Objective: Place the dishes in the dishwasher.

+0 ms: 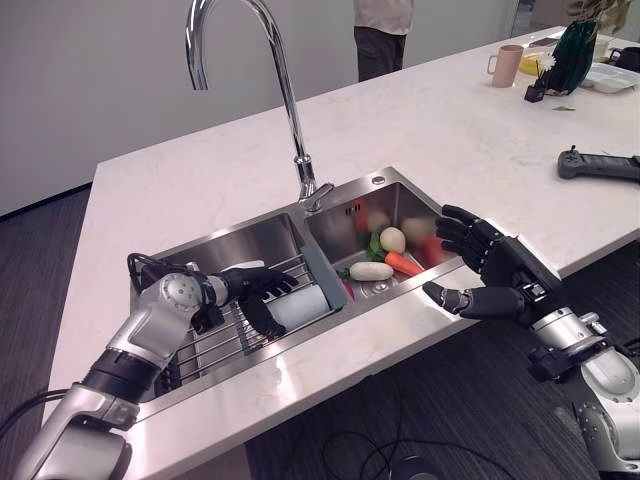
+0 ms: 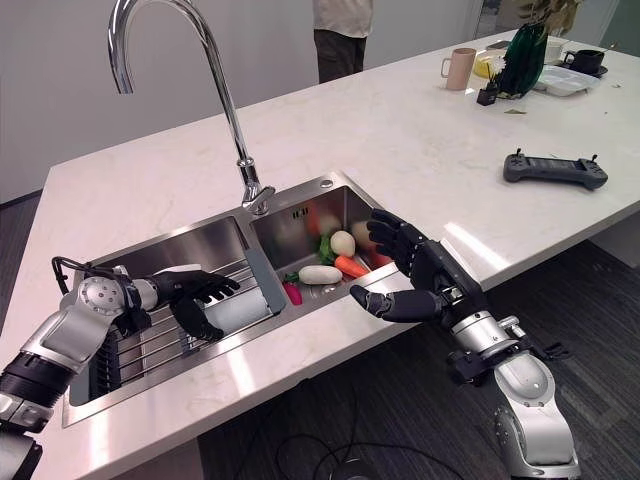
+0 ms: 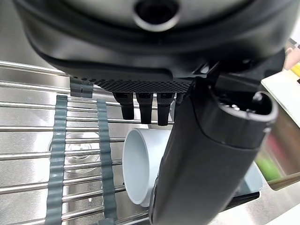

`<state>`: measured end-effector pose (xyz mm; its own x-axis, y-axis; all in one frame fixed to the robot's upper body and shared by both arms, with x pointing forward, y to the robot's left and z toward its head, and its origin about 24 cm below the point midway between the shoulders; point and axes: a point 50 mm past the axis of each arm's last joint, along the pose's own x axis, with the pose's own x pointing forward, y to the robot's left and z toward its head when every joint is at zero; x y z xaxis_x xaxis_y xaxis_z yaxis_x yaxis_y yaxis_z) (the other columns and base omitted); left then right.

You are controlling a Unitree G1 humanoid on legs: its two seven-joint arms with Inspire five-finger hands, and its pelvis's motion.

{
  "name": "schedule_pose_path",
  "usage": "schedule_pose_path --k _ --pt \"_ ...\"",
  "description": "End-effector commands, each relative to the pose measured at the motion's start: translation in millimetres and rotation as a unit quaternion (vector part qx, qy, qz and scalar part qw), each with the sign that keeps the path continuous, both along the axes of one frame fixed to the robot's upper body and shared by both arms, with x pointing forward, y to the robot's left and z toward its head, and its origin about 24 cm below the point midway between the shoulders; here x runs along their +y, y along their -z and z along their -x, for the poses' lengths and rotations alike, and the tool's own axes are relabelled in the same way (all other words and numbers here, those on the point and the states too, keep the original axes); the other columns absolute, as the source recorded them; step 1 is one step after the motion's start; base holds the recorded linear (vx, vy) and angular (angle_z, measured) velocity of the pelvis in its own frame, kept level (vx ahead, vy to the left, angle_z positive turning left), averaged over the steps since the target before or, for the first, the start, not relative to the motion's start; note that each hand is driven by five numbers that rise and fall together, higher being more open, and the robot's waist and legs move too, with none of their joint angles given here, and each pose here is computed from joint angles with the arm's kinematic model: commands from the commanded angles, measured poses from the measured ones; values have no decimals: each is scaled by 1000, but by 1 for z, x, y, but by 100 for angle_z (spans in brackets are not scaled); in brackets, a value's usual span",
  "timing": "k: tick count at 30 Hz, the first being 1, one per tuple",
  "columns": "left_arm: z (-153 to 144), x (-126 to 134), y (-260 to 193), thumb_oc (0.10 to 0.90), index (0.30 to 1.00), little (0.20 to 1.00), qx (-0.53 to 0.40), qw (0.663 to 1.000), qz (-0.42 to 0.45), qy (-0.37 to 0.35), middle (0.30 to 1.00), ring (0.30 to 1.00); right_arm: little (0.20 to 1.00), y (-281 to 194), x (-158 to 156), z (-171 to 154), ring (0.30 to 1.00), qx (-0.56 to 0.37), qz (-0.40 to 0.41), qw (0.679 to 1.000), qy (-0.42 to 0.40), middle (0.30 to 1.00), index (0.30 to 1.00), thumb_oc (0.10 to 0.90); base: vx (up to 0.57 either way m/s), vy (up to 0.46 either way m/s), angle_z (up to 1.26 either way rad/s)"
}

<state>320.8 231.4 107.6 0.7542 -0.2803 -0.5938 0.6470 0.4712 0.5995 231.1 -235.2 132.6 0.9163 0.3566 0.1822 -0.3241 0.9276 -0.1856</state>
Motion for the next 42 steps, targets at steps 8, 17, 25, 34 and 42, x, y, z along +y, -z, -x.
schedule_pose_path --k 8,17,25,34,42 --pt "-22 -13 -19 800 900 900 -51 998 -47 9 900 900 900 -44 9 -4 900 -119 -1 992 -34 900 900 800 0 0 0" --pt "-20 -16 9 800 900 900 13 997 -69 11 900 900 900 -42 12 -4 900 -113 -2 993 -46 900 900 800 0 0 0" --pt "1 -45 59 800 900 900 199 976 -14 86 900 900 900 -41 20 -6 900 -105 0 992 -69 900 900 800 18 0 -11" --pt "21 -54 81 400 300 300 299 936 58 175 300 300 900 -43 23 -9 900 -92 7 992 -91 900 900 800 30 15 -7" --pt "8 -64 34 400 300 300 181 954 152 187 300 300 900 -35 18 -6 900 -90 6 994 -66 900 900 800 -1 -1 -1"
